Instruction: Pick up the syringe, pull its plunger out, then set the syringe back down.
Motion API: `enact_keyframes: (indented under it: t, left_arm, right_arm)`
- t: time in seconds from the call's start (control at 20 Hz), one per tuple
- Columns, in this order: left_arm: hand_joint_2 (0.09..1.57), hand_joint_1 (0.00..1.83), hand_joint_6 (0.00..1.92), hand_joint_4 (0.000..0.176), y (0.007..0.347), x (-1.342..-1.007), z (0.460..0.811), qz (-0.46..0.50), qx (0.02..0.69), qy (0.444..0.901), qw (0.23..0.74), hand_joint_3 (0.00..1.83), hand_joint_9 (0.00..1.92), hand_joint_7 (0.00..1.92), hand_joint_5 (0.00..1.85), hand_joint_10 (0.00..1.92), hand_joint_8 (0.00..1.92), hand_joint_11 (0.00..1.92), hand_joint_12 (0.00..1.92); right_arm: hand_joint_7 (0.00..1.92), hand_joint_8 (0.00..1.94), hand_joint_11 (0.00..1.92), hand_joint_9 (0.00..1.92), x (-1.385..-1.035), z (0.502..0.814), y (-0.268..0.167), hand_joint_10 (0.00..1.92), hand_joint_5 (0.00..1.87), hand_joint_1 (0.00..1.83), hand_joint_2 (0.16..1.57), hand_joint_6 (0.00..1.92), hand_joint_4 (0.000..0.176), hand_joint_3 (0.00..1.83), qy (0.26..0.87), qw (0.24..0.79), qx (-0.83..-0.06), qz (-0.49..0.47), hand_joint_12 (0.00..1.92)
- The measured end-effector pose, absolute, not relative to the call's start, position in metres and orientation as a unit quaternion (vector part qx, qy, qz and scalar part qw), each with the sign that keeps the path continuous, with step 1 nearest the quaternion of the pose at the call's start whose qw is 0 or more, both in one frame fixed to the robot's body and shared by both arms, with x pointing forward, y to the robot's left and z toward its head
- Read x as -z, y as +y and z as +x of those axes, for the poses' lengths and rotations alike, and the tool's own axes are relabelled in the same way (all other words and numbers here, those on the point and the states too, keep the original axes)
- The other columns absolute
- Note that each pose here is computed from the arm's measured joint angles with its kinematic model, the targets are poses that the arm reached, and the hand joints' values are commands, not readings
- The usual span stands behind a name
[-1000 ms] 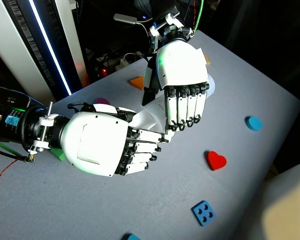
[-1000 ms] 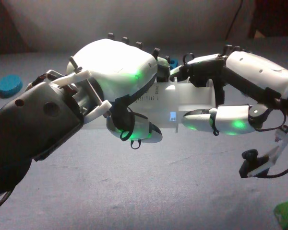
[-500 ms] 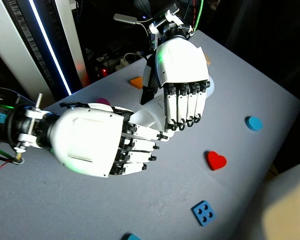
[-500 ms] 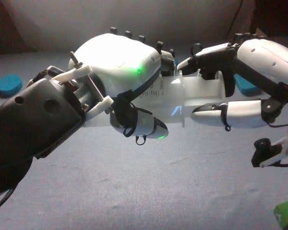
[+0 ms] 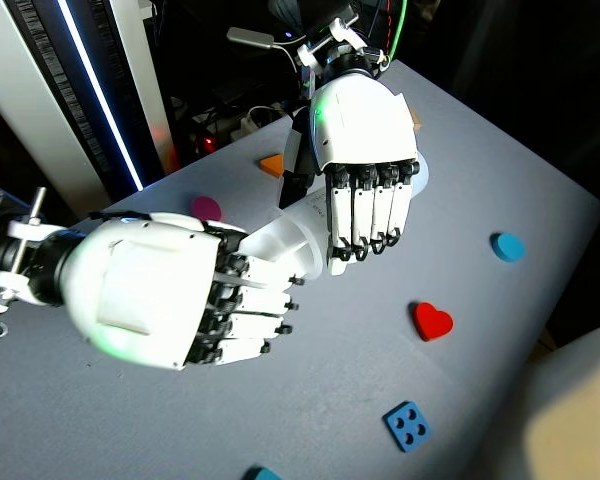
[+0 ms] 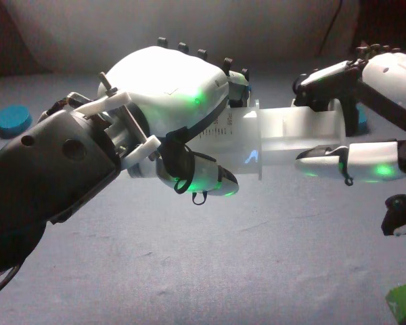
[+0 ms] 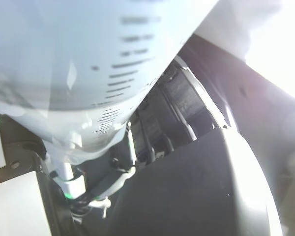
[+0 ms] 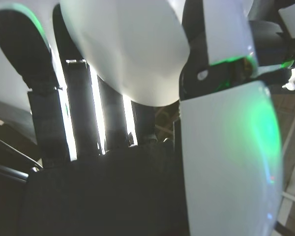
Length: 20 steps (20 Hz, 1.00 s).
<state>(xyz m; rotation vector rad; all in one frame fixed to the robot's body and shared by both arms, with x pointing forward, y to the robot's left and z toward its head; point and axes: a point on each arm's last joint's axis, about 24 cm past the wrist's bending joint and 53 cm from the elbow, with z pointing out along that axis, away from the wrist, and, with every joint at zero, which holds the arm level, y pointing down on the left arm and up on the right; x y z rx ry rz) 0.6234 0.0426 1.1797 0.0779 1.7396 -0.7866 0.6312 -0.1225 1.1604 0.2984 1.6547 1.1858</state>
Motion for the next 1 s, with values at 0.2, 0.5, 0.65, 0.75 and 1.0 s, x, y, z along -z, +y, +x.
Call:
enact_keyframes:
  t: [0.2,0.5,0.65,0.75,1.0]
  left_arm:
    - [1.14,1.37,0.93,0.000,0.043,-1.180,0.624,0.034,0.335,0.742,0.579,0.00,0.92,0.89,0.85,1.30,1.17,0.94,1.19]
    - [1.12,1.38,0.90,0.000,0.042,-1.178,0.623,0.046,0.330,0.745,0.578,0.00,1.01,0.95,0.83,1.25,1.09,0.98,1.16]
    - [1.11,1.38,0.85,0.000,0.041,-1.177,0.623,0.047,0.329,0.746,0.577,0.00,1.01,0.97,0.88,1.23,1.07,0.97,1.14]
    - [1.12,1.38,0.88,0.000,0.042,-1.178,0.623,0.047,0.328,0.745,0.578,0.00,0.96,0.95,0.89,1.23,1.09,0.97,1.09]
    - [1.10,1.39,0.84,0.000,0.041,-1.180,0.624,0.048,0.328,0.743,0.581,0.00,1.02,0.99,0.89,1.19,1.04,0.95,1.08]
  right_arm:
    - [1.10,0.96,1.05,1.20,-1.161,0.632,-0.130,0.73,0.96,1.26,1.09,0.88,0.000,0.00,0.690,0.519,-0.488,0.126,1.14]
    - [0.95,0.99,0.99,1.03,-1.160,0.634,-0.141,1.19,0.87,1.38,1.11,0.93,0.000,0.00,0.700,0.518,-0.475,0.128,1.13]
    - [1.01,0.94,1.02,1.06,-1.158,0.634,-0.146,1.11,0.90,1.36,1.10,0.88,0.000,0.00,0.703,0.518,-0.470,0.127,1.12]
    - [0.97,0.99,1.00,1.02,-1.159,0.634,-0.148,1.19,0.86,1.38,1.11,0.93,0.000,0.00,0.703,0.520,-0.468,0.127,1.13]
    - [1.09,0.95,1.02,1.15,-1.162,0.635,-0.153,0.77,0.98,1.25,1.09,0.88,0.000,0.00,0.703,0.525,-0.463,0.124,1.11]
